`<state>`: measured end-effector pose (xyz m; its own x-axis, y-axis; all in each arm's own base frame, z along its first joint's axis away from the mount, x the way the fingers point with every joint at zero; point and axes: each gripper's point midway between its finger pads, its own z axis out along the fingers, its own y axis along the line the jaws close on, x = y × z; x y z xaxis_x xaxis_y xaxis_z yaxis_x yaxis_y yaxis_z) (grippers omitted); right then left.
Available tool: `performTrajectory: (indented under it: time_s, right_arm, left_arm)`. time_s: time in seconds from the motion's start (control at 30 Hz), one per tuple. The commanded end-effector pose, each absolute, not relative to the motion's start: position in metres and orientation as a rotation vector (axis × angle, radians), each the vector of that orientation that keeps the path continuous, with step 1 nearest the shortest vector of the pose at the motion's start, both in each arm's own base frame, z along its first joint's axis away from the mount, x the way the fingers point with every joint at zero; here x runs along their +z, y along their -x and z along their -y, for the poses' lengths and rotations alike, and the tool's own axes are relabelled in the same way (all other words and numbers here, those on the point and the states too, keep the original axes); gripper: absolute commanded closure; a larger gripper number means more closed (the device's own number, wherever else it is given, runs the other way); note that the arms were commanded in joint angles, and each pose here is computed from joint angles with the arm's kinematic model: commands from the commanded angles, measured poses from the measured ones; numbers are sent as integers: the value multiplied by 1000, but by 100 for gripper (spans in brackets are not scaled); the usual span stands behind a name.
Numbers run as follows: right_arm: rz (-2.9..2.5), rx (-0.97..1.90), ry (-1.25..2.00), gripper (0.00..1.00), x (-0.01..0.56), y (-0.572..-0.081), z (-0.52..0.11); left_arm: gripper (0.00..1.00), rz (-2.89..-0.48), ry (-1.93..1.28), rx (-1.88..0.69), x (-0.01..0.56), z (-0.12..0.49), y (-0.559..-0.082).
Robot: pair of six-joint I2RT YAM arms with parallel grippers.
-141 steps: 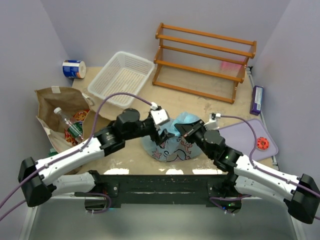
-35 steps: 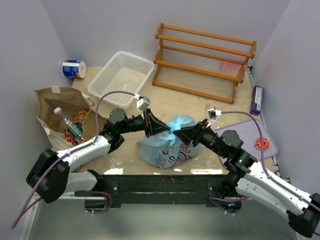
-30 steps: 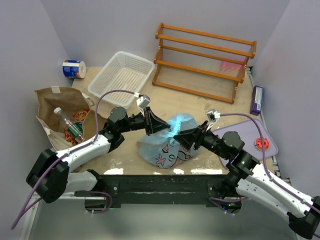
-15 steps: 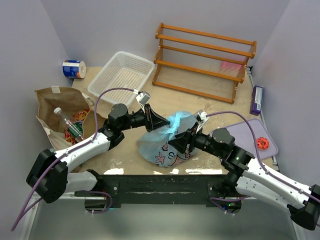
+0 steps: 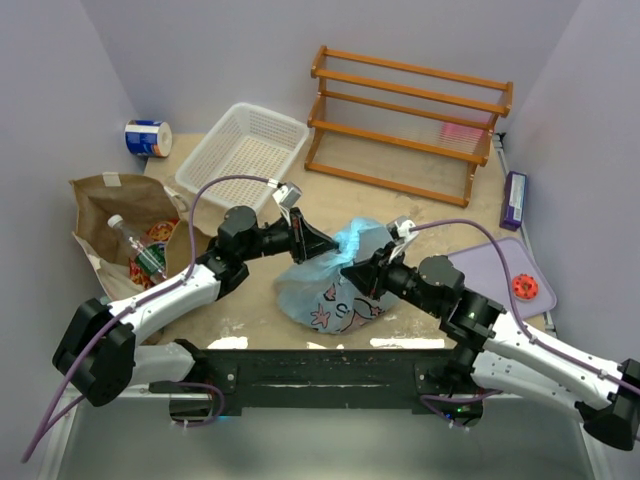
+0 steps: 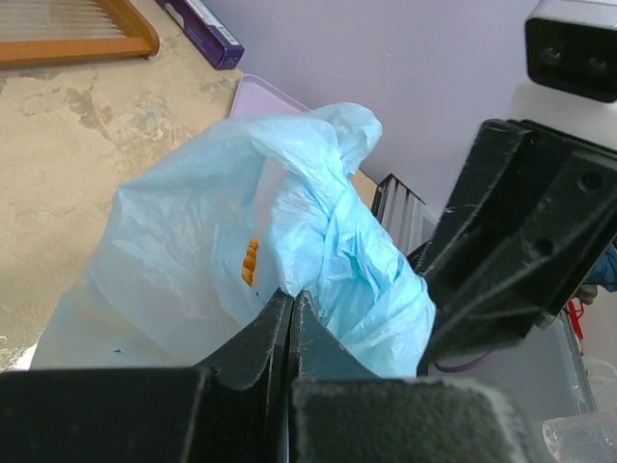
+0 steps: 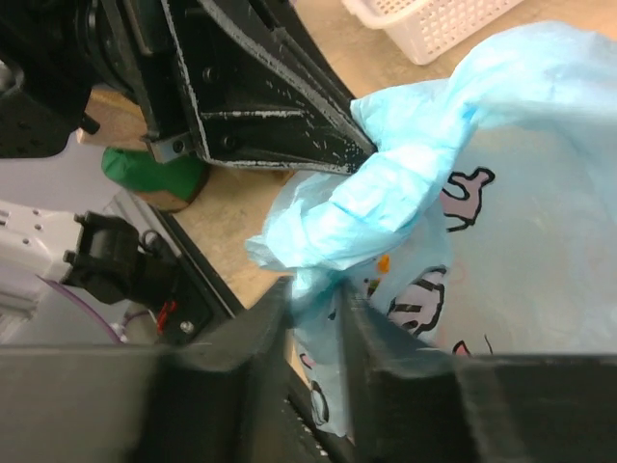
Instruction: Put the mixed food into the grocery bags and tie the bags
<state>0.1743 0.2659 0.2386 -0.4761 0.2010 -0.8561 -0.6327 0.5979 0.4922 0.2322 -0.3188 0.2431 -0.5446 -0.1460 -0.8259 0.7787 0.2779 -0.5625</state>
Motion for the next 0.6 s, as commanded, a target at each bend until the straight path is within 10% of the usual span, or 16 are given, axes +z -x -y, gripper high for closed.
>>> performTrajectory:
  time_s: [0.0, 0.57]
  right_arm:
    - [-1723, 999, 312, 89, 273, -184, -261]
    - [-1847, 770, 105, 100, 252, -194, -207]
  left_arm:
    - [100, -1607, -624, -1372, 272, 319, -234]
    - [100, -1619, -594, -1213, 294, 271, -264]
